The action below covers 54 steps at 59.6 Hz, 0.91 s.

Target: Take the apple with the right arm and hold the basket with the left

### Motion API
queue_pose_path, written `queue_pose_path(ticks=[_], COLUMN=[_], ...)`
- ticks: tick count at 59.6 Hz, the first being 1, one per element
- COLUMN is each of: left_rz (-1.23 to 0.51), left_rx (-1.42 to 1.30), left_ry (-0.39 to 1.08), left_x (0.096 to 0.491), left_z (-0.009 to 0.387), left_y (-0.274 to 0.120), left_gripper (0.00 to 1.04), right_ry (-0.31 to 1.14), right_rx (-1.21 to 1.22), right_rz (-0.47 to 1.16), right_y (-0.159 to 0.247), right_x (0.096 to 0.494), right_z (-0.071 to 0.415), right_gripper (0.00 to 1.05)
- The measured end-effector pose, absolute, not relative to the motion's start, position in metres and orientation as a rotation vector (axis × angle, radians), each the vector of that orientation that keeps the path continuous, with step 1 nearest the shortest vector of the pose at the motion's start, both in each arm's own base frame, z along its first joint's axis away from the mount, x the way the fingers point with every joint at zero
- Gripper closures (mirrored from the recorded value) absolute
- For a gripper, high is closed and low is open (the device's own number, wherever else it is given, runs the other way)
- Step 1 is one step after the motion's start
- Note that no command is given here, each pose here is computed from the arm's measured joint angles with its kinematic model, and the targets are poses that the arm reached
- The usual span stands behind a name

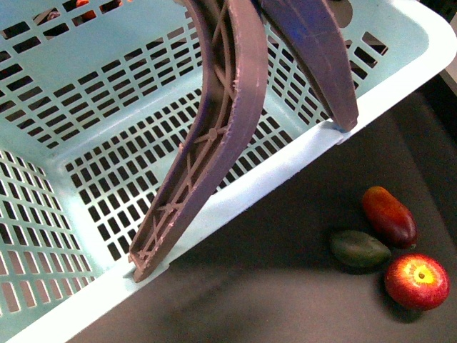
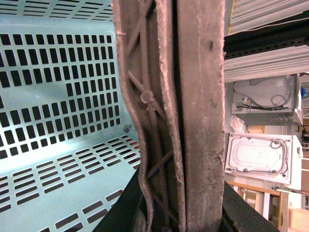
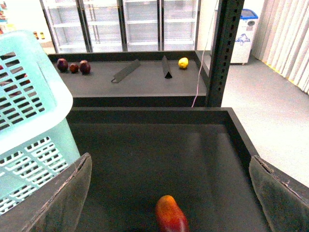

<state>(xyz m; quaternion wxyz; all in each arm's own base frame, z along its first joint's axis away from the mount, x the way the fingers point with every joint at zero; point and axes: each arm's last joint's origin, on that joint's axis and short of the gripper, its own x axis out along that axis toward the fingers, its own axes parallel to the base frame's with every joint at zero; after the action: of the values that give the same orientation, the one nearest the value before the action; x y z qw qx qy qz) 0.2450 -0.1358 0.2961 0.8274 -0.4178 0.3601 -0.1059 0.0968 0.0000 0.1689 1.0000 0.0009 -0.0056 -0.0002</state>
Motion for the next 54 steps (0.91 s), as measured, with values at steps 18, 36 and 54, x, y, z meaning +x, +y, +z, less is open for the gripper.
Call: queue_pose_path(ticks=[18, 36, 54], left_rz=[-0.228, -0.228, -0.230], left_rx=[-0.880, -0.878, -0.878], left_ry=[0.763, 0.763, 0.764], left_x=[0.245, 0.245, 0.245], left_z=[0.296, 0.296, 0.296], left_y=[-0.136, -0.136, -0.136], left_gripper=[0.86, 0.86, 0.86], right_ry=[0.394, 0.556, 0.883], right_rx=[-0.068, -0.184, -0.217], right_rz=[-0.067, -0.058, 0.053], right_y=[-0.018, -0.054, -0.053], right_x=[0.130, 0.235, 0.268], right_z=[0.169, 0.129, 0.037], right_gripper=[0.09, 0.09, 0.09])
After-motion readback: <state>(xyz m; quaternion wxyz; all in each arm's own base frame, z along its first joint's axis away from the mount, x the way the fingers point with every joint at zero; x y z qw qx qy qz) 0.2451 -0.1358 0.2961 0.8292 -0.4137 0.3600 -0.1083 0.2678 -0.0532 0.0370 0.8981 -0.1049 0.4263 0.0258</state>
